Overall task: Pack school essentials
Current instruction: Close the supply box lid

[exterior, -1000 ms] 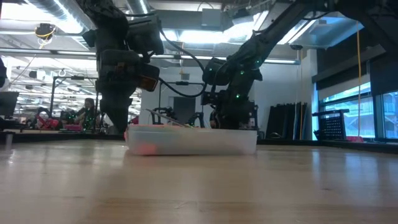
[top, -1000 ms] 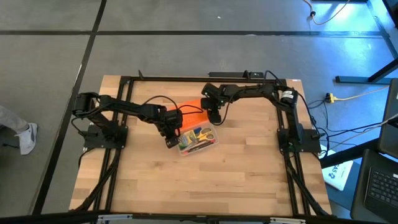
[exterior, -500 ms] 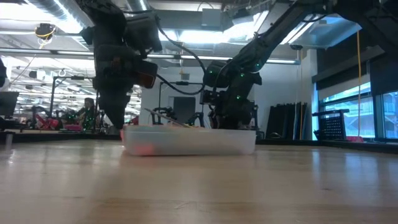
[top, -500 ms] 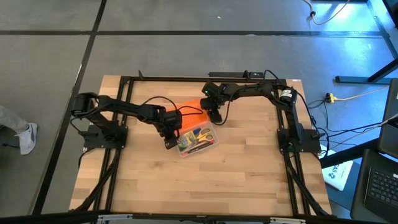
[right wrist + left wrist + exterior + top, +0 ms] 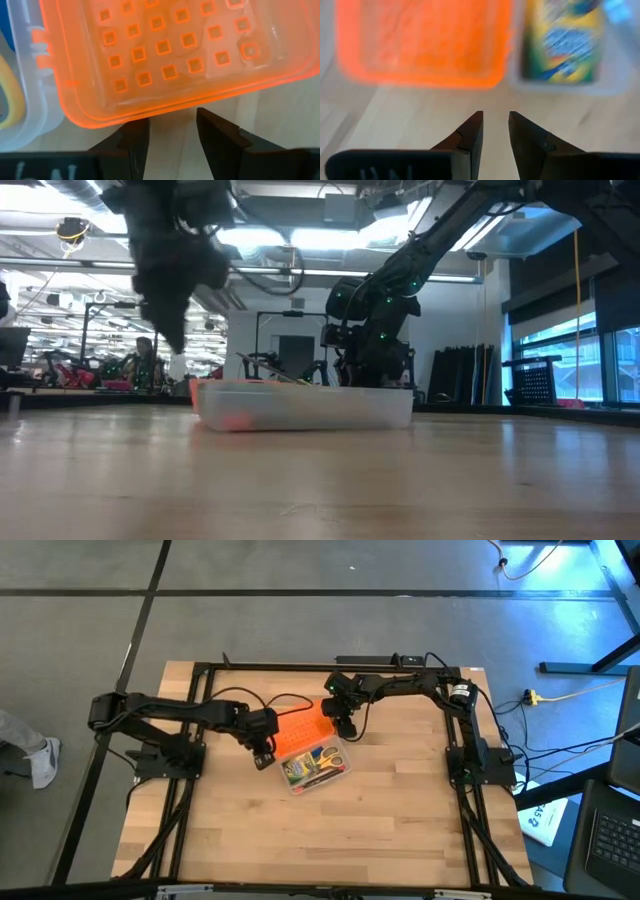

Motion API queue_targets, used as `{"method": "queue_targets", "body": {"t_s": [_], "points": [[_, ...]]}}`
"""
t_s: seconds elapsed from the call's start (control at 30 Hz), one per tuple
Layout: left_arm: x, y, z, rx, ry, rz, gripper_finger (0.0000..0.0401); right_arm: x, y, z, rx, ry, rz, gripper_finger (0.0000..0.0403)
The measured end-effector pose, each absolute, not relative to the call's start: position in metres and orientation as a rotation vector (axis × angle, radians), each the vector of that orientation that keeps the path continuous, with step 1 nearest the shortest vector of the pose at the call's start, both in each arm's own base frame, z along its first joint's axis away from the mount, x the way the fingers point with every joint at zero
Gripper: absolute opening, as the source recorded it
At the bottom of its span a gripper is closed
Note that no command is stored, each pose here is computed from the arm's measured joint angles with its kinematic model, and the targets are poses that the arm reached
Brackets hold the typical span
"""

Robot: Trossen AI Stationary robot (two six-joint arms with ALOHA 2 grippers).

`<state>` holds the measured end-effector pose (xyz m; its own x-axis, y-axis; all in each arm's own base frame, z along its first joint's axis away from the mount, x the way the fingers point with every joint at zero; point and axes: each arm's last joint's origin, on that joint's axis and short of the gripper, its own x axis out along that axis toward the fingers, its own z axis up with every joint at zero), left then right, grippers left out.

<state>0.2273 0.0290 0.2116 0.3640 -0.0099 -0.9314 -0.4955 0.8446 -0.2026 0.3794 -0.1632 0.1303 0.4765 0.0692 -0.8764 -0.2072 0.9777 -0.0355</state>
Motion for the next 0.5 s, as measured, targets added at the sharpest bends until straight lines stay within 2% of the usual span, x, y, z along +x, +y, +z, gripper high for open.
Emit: {"method": "queue_targets", "body": {"t_s": [0.23,0.5], "points": [[0.214,0.043,0.199,-0.521,1.230,0.512,0.0086,0.379,-0.163,0.130,-0.146,1.061,0.166,0.0165],[0.203,0.059,0.173,-0.594,1.181,0.596,0.0086,0.379,-0.164,0.131,-0.149,1.060,0.164,0.0165]]}}
